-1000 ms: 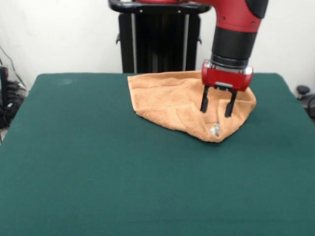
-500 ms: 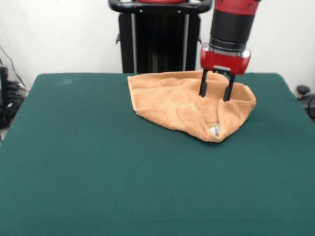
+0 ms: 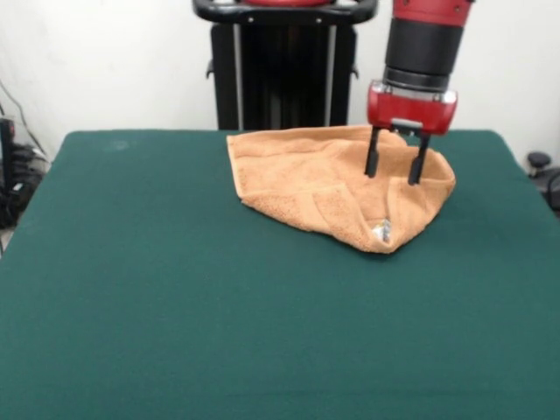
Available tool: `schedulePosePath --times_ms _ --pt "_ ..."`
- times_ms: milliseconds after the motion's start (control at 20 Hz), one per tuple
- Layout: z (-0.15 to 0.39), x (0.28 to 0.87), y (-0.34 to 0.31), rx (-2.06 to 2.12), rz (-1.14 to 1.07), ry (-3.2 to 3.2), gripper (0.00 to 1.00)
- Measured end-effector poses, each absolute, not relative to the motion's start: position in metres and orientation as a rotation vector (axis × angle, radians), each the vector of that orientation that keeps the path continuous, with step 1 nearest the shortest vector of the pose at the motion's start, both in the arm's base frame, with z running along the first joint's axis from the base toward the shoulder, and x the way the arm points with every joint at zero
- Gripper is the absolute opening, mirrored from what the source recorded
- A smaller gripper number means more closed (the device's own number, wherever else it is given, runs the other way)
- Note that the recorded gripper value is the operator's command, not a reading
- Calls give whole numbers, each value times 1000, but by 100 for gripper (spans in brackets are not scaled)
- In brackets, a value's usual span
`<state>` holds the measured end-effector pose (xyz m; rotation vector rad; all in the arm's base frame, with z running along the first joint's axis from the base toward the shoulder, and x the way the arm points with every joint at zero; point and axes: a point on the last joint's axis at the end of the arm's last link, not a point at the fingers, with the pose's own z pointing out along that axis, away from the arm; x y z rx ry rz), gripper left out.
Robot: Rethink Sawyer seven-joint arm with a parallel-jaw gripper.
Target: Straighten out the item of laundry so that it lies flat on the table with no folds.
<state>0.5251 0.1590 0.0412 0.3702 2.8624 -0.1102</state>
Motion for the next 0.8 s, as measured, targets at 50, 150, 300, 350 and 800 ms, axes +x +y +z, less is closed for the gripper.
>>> schedulePosePath --times_ms 50,150,300,350,800 --pt "39 525 161 365 -108 2859 100" --pt "28 523 165 353 -105 2852 100" --pt "16 519 169 344 -103 2852 100" --pt "11 517 170 343 -102 2854 100" --pt "-45 499 162 375 -81 2879 100"
